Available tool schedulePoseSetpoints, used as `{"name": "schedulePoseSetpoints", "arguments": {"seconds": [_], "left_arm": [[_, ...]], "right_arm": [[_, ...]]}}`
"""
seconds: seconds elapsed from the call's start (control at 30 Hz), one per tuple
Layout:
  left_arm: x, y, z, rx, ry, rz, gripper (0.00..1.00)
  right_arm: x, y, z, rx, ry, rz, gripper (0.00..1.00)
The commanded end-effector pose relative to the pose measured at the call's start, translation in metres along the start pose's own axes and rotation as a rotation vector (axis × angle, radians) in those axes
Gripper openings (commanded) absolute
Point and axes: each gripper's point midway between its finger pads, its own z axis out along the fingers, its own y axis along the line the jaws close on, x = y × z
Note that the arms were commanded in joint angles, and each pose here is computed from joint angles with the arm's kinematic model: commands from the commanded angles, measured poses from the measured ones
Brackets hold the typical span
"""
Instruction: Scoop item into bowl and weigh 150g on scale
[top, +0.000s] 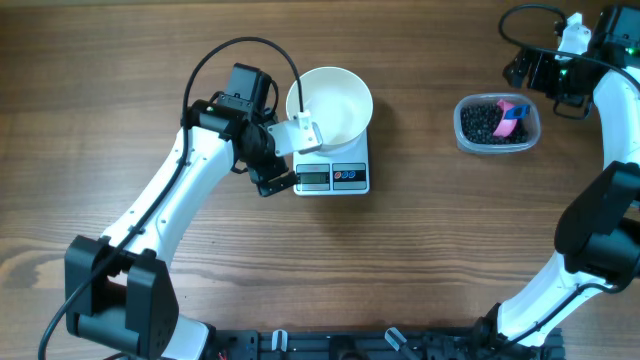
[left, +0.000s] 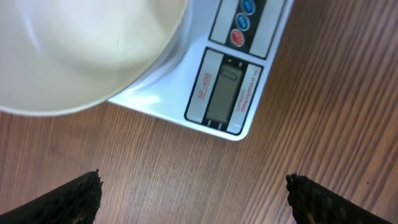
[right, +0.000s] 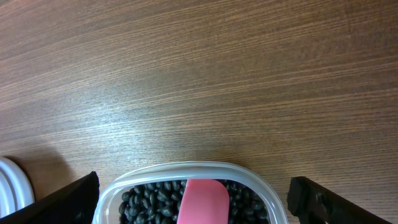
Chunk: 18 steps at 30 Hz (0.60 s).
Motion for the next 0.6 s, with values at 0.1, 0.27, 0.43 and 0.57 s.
{"name": "schedulePoseSetpoints", "arguments": {"seconds": [0.1,0.27,0.43,0.57], "left_arm": [[0.0064,0.0076,-0.0039,0.01,-0.034,0.003,1.0],[0.0009,0.0036,-0.0058,0.045,-0.087,-0.011,1.0],[0.0022,0.0015,-0.0058,0.053,-0.082,-0.014,1.0],[0.0021,0.0017,-0.0058,0.053,-0.082,-0.014,1.0]], "right_arm": [[0.0075,-0.0031,0.0114,0.004,0.029,0.013,1.0],[0.0075,-0.0031,0.0114,0.004,0.029,0.013,1.0],[0.0075,-0.0031,0.0114,0.004,0.029,0.013,1.0],[0.0075,-0.0031,0.0114,0.004,0.029,0.013,1.0]]}}
